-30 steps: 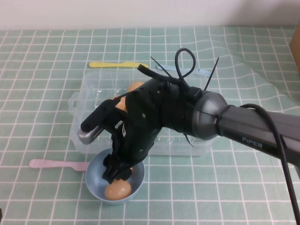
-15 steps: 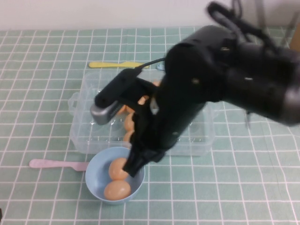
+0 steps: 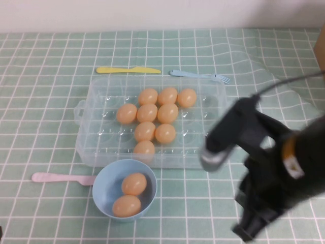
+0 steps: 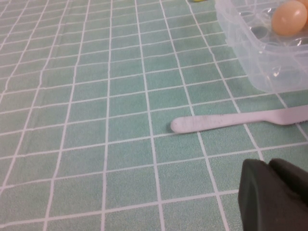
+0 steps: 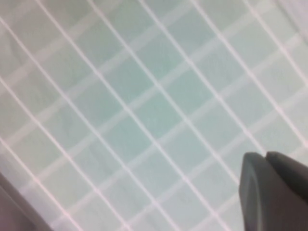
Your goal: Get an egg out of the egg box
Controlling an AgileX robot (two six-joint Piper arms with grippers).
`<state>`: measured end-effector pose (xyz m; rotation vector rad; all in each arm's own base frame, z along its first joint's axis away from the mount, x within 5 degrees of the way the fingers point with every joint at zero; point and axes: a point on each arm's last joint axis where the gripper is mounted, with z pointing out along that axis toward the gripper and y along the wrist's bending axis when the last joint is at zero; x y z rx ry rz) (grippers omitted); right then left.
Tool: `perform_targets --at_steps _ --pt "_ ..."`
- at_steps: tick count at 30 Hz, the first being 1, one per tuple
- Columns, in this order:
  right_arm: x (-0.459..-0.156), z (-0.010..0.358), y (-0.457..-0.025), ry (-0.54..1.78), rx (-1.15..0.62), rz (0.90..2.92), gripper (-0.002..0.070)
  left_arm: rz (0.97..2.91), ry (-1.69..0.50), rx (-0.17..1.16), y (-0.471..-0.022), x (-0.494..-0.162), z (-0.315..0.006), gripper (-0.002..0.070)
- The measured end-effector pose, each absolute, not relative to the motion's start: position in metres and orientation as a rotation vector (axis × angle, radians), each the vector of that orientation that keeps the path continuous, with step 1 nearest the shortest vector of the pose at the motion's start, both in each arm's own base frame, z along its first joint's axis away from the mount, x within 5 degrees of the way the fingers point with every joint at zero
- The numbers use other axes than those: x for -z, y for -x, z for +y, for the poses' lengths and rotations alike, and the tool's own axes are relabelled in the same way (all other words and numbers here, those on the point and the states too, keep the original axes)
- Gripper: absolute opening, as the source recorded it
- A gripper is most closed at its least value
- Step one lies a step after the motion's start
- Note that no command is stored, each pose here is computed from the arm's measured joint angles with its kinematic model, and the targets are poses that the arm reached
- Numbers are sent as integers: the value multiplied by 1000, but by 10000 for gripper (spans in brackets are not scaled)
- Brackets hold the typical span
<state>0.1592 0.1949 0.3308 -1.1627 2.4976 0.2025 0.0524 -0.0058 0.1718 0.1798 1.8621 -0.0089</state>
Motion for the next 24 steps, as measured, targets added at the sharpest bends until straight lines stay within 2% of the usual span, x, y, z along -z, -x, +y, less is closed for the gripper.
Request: perform_targets --at_steps 4,10,20,24 --pt "-321 172 -140 1116 -228 2522 -15 1862 -180 9 -52 -172 -6 -5" --pt "-319 157 -126 1108 -229 2567 -16 1862 -180 9 -52 -172 -6 -4" --pt "-317 152 -134 1093 -127 2513 -16 1862 -180 9 -52 -172 -6 -4" --pt "-305 138 -145 980 -132 2449 -16 1862 -180 9 -52 -172 -6 -4"
